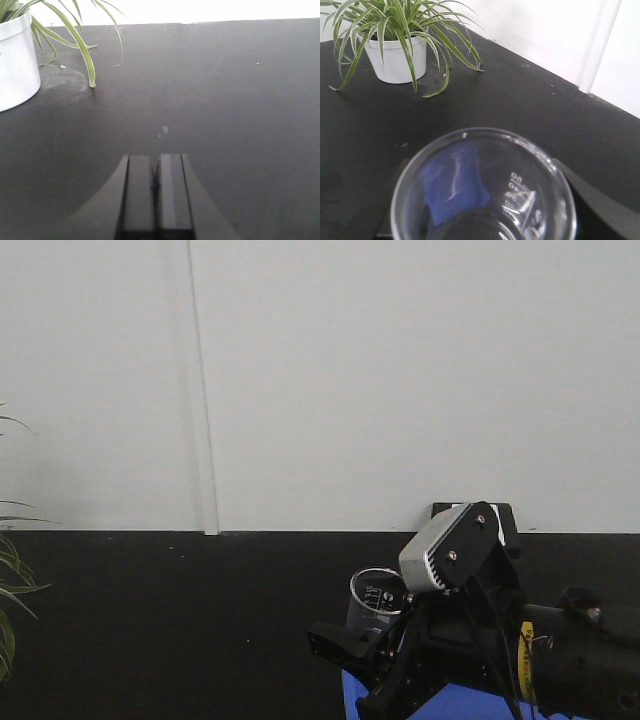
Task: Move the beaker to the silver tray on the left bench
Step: 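Hold the beaker raised in the right gripper while the base backs away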
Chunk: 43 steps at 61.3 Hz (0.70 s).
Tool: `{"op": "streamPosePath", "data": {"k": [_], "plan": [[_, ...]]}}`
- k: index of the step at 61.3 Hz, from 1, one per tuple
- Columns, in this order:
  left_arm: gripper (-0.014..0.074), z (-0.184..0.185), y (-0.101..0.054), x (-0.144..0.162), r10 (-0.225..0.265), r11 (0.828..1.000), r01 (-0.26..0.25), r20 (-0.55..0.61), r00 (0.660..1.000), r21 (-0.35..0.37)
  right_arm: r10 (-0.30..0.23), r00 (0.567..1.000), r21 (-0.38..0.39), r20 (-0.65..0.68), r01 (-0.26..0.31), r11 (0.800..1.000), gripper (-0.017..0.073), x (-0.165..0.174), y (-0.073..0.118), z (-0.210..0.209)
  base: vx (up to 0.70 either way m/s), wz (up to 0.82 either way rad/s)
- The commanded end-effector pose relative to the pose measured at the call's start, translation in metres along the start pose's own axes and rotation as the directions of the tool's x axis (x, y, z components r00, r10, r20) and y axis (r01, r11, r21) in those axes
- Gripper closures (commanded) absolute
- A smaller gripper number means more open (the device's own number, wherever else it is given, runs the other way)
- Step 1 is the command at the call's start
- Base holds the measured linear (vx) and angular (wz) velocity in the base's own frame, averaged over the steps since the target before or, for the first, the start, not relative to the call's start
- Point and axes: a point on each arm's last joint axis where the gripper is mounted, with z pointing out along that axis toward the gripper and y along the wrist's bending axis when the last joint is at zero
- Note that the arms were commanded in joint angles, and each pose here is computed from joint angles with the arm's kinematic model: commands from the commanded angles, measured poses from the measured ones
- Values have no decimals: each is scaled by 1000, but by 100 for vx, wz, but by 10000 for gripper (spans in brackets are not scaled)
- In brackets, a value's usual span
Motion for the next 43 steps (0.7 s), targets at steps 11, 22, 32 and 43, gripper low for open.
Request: {"op": "streamPosePath", "data": {"k": [11, 22, 32, 43], "plan": [[592, 1, 0, -1, -7, 1000, 7, 68, 998, 4, 6, 997, -4, 71, -6, 1000, 573, -18, 3, -8, 0, 0], [592, 1, 0, -1, -7, 1000, 7, 68, 998, 4, 6, 997, -4, 71, -6, 1000, 573, -18, 3, -8, 0, 0], [592, 1, 0, -1, -7, 1000, 7, 68, 998, 4, 6, 997, -4, 71, -6, 1000, 573, -18, 3, -8, 0, 0], [592, 1, 0, -1, -7, 1000, 7, 68, 998, 4, 6, 997, -4, 71, -6, 1000, 571, -18, 3, -8, 0, 0]]}}
